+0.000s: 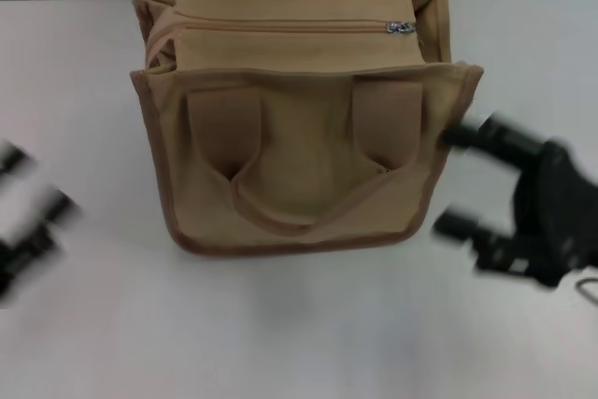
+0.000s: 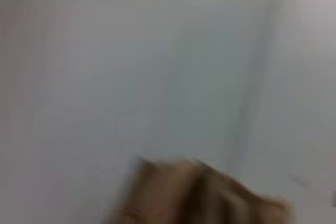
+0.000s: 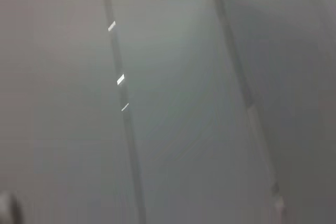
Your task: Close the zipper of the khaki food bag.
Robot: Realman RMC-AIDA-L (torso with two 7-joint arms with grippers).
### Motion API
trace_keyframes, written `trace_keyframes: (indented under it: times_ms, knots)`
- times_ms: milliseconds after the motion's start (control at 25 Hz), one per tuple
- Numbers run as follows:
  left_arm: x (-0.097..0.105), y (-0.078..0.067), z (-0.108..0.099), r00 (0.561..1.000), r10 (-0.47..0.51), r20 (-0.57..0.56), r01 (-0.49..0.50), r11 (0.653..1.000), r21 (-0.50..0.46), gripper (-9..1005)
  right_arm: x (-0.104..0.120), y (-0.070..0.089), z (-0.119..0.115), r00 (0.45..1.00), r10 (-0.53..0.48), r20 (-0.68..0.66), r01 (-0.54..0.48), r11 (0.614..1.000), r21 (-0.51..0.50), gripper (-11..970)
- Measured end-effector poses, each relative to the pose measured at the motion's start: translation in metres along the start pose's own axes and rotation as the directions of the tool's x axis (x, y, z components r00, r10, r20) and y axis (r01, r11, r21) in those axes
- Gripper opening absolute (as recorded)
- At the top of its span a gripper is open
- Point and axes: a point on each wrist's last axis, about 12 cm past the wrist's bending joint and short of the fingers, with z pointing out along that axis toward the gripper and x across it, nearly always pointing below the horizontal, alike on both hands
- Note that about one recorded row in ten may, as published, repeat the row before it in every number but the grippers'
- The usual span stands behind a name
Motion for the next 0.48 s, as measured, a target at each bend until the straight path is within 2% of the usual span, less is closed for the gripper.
trace_keyframes:
  times_ms: [40, 80, 120, 320, 480]
  knots:
    - [0.0, 0.0, 0.0, 1.0, 0.0, 0.0, 0.0, 1.0, 0.0, 816, 0.002, 0.001, 0.003, 0.999, -0.011, -0.033, 0.01, 0.999, -0.033, 809]
    - [0.004, -0.003, 0.008, 0.997, 0.004, -0.071, 0.005, 0.993, 0.117, 815, 0.008, 0.002, 0.008, 0.997, -0.031, -0.074, 0.025, 0.996, -0.081, 809]
    - [0.011, -0.01, 0.023, 0.987, 0.037, -0.154, 0.007, 0.961, 0.278, 815, 0.01, 0.003, 0.011, 0.996, -0.037, -0.087, 0.029, 0.995, -0.098, 809]
    - [0.021, -0.018, 0.052, 0.968, 0.114, -0.223, -0.003, 0.895, 0.447, 815, 0.024, 0.005, 0.022, 0.985, -0.026, -0.171, -0.001, 0.988, -0.157, 809]
    - [0.02, -0.018, 0.058, 0.967, 0.126, -0.223, -0.005, 0.881, 0.473, 815, 0.029, 0.003, 0.024, 0.976, -0.025, -0.215, -0.009, 0.987, -0.159, 809]
